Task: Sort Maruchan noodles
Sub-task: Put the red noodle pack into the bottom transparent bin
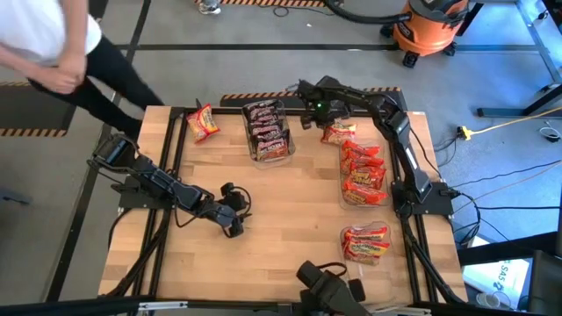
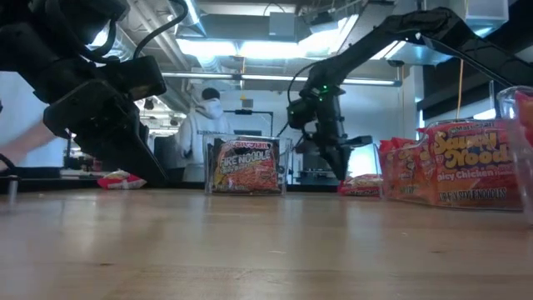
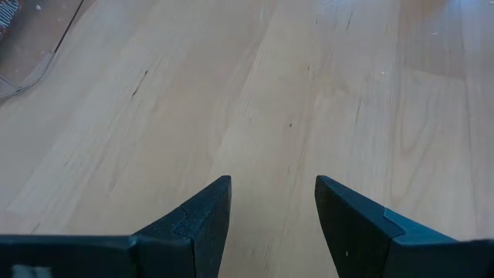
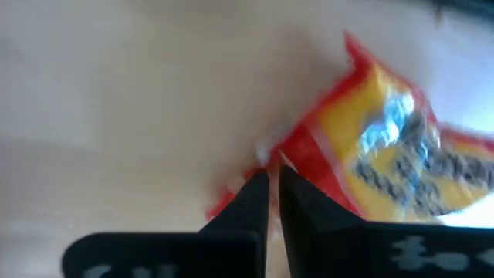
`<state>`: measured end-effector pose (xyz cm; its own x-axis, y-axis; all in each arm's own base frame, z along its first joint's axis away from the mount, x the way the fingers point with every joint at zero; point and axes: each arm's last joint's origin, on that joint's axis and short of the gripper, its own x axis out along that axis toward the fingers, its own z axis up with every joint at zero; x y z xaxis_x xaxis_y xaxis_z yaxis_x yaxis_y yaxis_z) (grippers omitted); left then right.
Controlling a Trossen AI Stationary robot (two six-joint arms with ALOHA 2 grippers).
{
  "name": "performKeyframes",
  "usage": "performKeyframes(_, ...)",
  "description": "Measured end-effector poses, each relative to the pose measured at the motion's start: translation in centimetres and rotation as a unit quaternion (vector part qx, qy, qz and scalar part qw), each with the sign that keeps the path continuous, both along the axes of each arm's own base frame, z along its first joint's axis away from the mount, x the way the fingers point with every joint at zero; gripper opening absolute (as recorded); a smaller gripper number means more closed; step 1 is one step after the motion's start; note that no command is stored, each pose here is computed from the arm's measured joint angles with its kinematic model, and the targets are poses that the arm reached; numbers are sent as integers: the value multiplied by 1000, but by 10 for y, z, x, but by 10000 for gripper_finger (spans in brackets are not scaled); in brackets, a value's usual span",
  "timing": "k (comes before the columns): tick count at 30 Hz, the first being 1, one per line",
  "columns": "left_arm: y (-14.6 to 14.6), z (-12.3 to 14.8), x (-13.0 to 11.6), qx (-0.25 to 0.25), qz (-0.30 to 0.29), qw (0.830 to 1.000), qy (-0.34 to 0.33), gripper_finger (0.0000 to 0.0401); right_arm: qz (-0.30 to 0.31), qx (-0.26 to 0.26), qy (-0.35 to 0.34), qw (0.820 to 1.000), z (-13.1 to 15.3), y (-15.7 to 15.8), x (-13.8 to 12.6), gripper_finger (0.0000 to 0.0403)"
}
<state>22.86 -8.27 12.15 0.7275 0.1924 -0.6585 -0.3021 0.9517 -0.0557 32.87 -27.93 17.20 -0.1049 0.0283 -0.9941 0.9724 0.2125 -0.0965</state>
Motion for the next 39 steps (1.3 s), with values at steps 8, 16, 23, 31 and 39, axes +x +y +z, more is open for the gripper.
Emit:
performKeyframes(8,0,0,0,2,-1,1000,0,185,-1,-10,69,998,-9,5,-10,12)
performKeyframes(16,0,0,0,1,0,1000,0,185,15,-11,77,997,11,4,-9,12)
performKeyframes(23,0,0,0,0,1,1000,-1,185,2,4,97,995,-6,8,-15,12)
performKeyframes(31,0,0,0,-1,1,1000,-1,185,12,11,137,990,-20,10,-17,12)
performKeyframes(39,0,0,0,0,0,1000,-2,185,87,15,90,992,-15,20,0,12)
